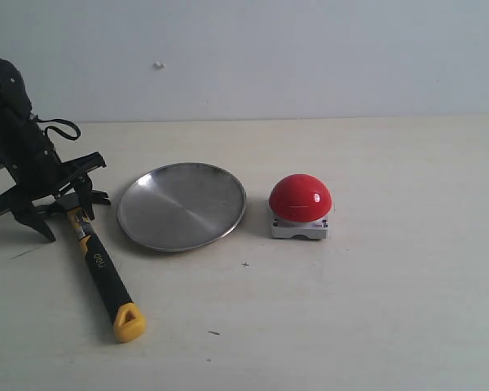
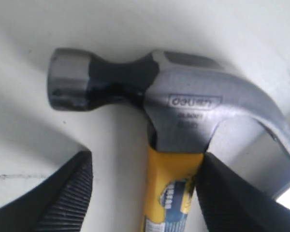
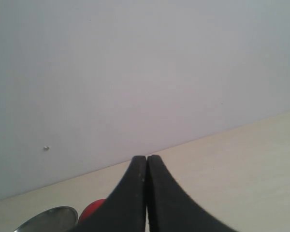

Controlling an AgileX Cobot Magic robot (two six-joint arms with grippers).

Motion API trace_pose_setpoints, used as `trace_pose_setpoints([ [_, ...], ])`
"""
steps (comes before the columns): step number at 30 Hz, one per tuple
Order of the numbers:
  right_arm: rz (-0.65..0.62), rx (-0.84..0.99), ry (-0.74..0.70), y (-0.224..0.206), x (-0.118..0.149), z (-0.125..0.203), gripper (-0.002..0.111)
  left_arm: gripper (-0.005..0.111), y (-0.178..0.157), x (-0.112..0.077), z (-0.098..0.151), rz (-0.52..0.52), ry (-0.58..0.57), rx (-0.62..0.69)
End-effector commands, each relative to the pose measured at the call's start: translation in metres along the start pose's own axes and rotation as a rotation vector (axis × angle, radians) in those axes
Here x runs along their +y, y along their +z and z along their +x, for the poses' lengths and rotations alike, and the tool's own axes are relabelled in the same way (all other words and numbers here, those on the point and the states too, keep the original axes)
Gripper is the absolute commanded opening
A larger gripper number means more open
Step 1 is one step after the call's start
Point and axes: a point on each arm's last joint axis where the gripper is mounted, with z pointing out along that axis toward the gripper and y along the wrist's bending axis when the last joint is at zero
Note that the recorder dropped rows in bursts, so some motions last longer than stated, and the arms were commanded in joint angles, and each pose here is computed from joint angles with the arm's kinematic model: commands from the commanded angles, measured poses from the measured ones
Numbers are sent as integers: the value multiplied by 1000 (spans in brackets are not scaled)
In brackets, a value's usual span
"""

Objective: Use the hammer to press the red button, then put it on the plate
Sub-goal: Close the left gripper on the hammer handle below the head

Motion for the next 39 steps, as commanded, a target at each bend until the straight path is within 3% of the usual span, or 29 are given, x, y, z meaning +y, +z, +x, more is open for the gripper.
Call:
trace_pose_setpoints([
  [1, -4, -12, -10, 0, 0, 0, 0, 61, 2, 0, -7, 12, -3, -46],
  [16, -4, -12, -12, 0, 0, 0, 0, 61, 2, -3, -9, 42, 127, -76],
  [25, -4, -12, -12, 0, 0, 0, 0, 61, 5, -4, -3, 58, 102, 0],
  [30, -4, -12, -12, 0, 0, 0, 0, 61, 16, 0, 2, 17, 81, 81],
  [39, -4, -12, -13, 0, 0, 0, 0, 61, 8, -3, 0, 4, 80, 89],
])
